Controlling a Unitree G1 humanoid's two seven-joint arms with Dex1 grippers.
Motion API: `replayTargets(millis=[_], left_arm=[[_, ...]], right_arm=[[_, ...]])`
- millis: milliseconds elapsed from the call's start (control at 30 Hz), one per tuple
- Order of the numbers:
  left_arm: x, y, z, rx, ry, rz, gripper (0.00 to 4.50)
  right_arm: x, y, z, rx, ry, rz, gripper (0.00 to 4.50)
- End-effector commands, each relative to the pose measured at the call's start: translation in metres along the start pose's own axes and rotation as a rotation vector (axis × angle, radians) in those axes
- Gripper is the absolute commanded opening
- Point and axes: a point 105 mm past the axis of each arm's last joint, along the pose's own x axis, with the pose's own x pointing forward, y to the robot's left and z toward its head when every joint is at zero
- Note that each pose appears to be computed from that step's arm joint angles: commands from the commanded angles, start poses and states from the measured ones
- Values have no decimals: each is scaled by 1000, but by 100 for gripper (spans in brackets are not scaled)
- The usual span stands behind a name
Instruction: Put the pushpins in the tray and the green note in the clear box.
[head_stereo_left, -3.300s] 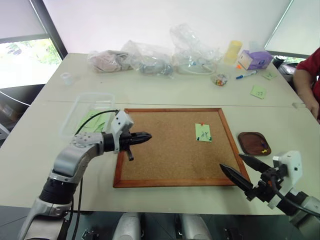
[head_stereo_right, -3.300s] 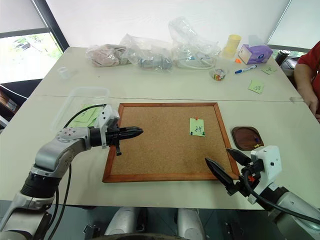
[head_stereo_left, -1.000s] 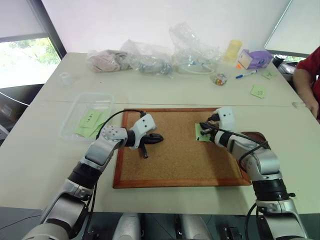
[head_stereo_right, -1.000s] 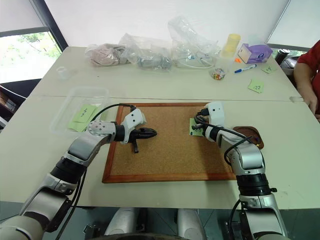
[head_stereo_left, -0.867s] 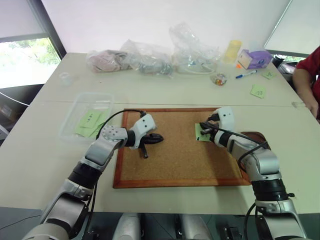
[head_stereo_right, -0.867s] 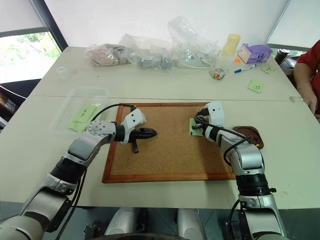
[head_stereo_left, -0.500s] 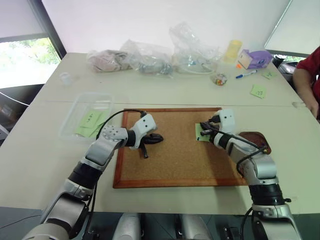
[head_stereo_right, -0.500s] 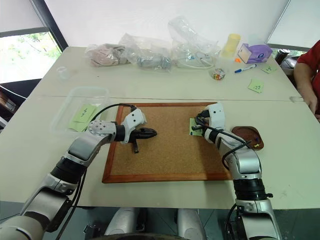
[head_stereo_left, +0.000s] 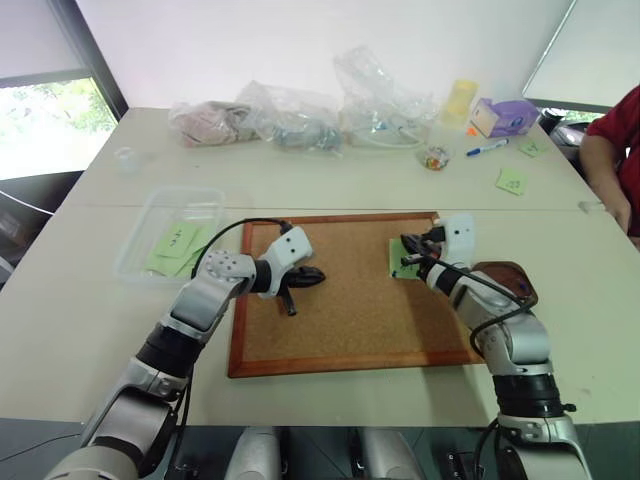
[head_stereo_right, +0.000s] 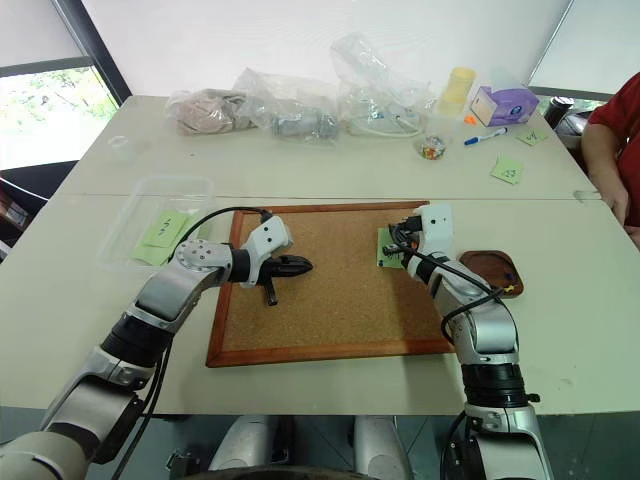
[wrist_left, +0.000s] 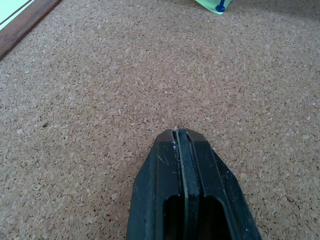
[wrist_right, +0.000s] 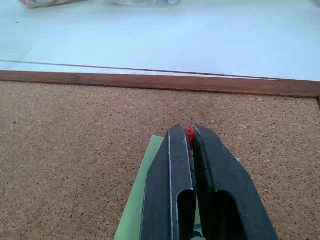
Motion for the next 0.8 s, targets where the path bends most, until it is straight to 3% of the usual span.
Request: replayTargets(millis=[33,233,433,567,800], left_arm=[[7,-16,-25,-54,88,-67,0],[7,-18,-24,-53,86,-73,0],[7,-19,-23,-52,82,-78,0],[6,-16,-18,-36,60,-70,0],[7,-16,-12,-23,39,-65,0]], right_arm=[[-6,-12,45,23,-175,-51,5],[-8,-16,47,83,-195,-66,5],[-18,-20,46,-10,-193,-92,5],[-60,-55,49,-161,-178,-268,5],[-105,-74,15,-188,-66,-400,5]])
